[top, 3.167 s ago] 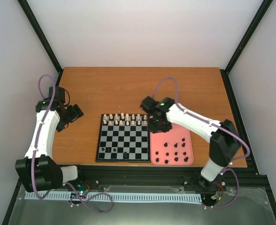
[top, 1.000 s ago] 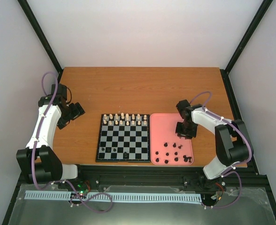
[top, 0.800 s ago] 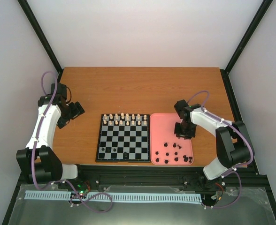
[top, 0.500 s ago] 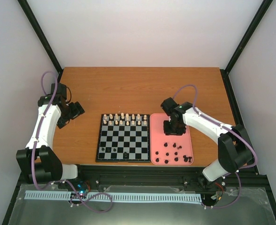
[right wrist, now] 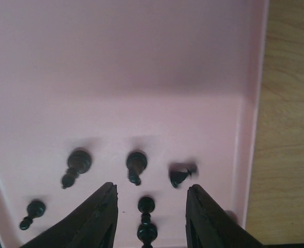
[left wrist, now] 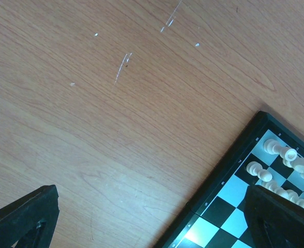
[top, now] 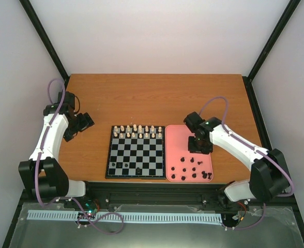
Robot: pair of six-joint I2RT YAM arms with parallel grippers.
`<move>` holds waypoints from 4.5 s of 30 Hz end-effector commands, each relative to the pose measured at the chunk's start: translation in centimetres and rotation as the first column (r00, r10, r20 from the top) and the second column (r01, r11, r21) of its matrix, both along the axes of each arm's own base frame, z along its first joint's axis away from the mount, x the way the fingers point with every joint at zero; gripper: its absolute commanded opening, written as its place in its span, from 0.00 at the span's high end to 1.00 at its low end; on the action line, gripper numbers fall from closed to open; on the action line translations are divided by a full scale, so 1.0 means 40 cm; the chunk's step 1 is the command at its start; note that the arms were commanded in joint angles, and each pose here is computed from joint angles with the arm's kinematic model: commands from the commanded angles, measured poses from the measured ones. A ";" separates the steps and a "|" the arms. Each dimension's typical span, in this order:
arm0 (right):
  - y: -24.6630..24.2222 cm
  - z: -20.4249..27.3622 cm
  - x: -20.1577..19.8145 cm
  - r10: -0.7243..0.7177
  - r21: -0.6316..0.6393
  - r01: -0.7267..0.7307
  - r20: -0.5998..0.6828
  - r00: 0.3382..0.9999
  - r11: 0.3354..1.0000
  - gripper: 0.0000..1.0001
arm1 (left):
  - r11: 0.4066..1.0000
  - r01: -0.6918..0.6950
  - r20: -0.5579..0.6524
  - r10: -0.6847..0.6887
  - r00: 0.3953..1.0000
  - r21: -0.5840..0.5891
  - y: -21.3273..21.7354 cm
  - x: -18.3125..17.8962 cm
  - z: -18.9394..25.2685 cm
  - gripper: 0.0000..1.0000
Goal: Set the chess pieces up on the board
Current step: Pick up the chess piece from the storage box.
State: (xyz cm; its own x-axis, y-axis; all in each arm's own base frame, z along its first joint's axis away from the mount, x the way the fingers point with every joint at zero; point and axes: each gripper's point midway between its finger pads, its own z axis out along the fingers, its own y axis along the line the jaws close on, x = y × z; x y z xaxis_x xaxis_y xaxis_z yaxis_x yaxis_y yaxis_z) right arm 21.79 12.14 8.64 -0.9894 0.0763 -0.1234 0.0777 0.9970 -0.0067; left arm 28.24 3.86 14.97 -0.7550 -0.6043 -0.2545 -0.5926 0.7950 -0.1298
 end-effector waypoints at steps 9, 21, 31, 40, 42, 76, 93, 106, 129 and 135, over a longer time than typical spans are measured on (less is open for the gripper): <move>-0.059 -0.084 -0.071 -0.118 0.045 0.123 -0.096 0.988 0.991 0.63 | 1.000 0.028 0.035 -0.028 0.999 0.004 -0.010 0.020 0.026 0.00; -0.063 -0.159 -0.077 -0.111 0.035 0.118 -0.152 0.982 0.992 0.63 | 0.999 0.033 0.036 -0.033 0.999 0.006 -0.012 0.013 0.031 0.00; -0.086 -0.189 -0.075 -0.135 -0.006 0.136 -0.172 0.976 0.991 0.64 | 0.999 0.032 0.034 -0.032 0.999 0.007 -0.012 0.013 0.029 0.00; -0.101 -0.200 -0.073 -0.155 -0.025 0.153 -0.179 0.971 0.988 0.67 | 0.999 0.034 0.026 -0.034 0.999 0.003 -0.013 0.019 0.020 0.00; -0.104 -0.196 -0.065 -0.158 -0.028 0.156 -0.172 0.972 0.987 0.67 | 0.999 0.034 0.026 -0.035 0.999 0.003 -0.013 0.020 0.020 0.00; 0.061 -0.026 0.051 0.092 0.107 -0.088 -0.030 0.995 0.990 0.69 | 0.999 0.033 0.024 -0.033 0.999 0.021 -0.006 0.026 0.032 0.00; 0.140 -0.118 0.000 0.192 0.091 -0.180 -0.154 0.969 0.980 0.66 | 0.999 0.027 0.008 -0.027 1.000 0.032 0.000 0.030 0.021 0.00; 0.153 -0.132 -0.037 0.194 0.064 -0.185 -0.190 0.962 0.981 0.66 | 0.999 0.036 0.000 -0.036 0.999 0.026 -0.003 0.035 0.009 0.00; 0.140 -0.145 -0.057 0.164 0.058 -0.156 -0.214 0.963 0.986 0.74 | 0.999 0.040 0.002 -0.040 0.999 0.016 -0.008 0.021 0.006 0.00; 0.140 -0.143 -0.055 0.166 0.058 -0.158 -0.207 0.964 0.986 0.78 | 0.999 0.039 0.005 -0.039 0.999 0.019 -0.007 0.017 0.010 0.00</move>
State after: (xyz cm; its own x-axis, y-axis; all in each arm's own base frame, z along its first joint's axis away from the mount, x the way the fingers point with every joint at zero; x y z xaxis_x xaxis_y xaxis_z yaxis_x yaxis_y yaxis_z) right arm 19.67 17.57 2.79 -0.9915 -0.0870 0.0972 -0.0843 0.9959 0.0319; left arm 28.86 3.77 14.51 -0.7713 -0.5876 -0.2444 -0.5815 0.8068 -0.1044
